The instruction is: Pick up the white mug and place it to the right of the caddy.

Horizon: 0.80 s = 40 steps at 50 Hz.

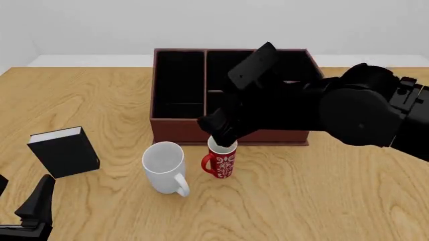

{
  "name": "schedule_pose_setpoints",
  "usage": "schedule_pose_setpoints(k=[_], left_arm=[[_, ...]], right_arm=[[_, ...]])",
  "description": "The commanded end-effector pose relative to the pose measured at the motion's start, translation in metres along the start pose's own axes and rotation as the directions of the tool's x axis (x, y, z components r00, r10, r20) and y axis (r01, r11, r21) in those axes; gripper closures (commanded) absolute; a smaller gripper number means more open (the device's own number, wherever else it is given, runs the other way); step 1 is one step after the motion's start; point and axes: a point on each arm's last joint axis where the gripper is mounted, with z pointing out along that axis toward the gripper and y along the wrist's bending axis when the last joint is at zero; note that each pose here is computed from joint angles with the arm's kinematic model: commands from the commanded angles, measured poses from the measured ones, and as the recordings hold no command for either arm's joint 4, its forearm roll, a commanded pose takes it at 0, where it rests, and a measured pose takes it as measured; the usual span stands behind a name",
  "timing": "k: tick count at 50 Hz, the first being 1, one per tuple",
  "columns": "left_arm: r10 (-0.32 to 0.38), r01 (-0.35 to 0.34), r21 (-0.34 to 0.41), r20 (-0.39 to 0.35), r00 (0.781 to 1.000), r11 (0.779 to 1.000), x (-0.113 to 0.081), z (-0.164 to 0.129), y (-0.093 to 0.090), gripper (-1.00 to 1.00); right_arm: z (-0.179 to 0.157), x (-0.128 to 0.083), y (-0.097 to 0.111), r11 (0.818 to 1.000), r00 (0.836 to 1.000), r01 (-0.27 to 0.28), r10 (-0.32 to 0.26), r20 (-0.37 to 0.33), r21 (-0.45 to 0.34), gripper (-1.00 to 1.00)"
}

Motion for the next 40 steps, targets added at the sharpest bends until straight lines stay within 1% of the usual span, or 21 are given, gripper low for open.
schedule_pose_setpoints(k=[1, 9, 13, 16, 25, 40], left_arm=[[0.0, 0.0, 0.0, 0.0, 1.0, 1.0, 0.0, 0.0, 0.0, -1.0], [0.0, 0.0, 0.0, 0.0, 1.0, 1.0, 0.0, 0.0, 0.0, -1.0], [0.0, 0.0, 0.0, 0.0, 1.0, 1.0, 0.0, 0.0, 0.0, -1.0], [0.0, 0.0, 0.0, 0.0, 1.0, 1.0, 0.0, 0.0, 0.0, -1.0], [0.0, 0.0, 0.0, 0.0, 1.0, 1.0, 0.0, 0.0, 0.0, -1.0], [0.0, 0.0, 0.0, 0.0, 1.0, 1.0, 0.0, 0.0, 0.0, -1.0]], right_arm=[[0.016, -0.003, 0.012, 0.999, 1.0, -0.002, 0.002, -0.011, -0.034, -1.0], [0.026, -0.002, 0.019, 0.999, 1.0, -0.003, 0.002, -0.02, -0.051, -1.0], [0.034, -0.001, 0.025, 0.998, 1.0, -0.016, 0.014, -0.028, -0.065, -1.0], [0.037, 0.0, 0.025, 0.998, 0.999, -0.018, 0.016, -0.031, -0.066, -1.0], [0.05, 0.002, 0.037, 0.995, 0.999, -0.021, 0.017, -0.045, -0.093, -1.0], [0.063, 0.008, 0.045, 0.994, 0.997, -0.031, 0.024, -0.067, -0.108, -1.0]])
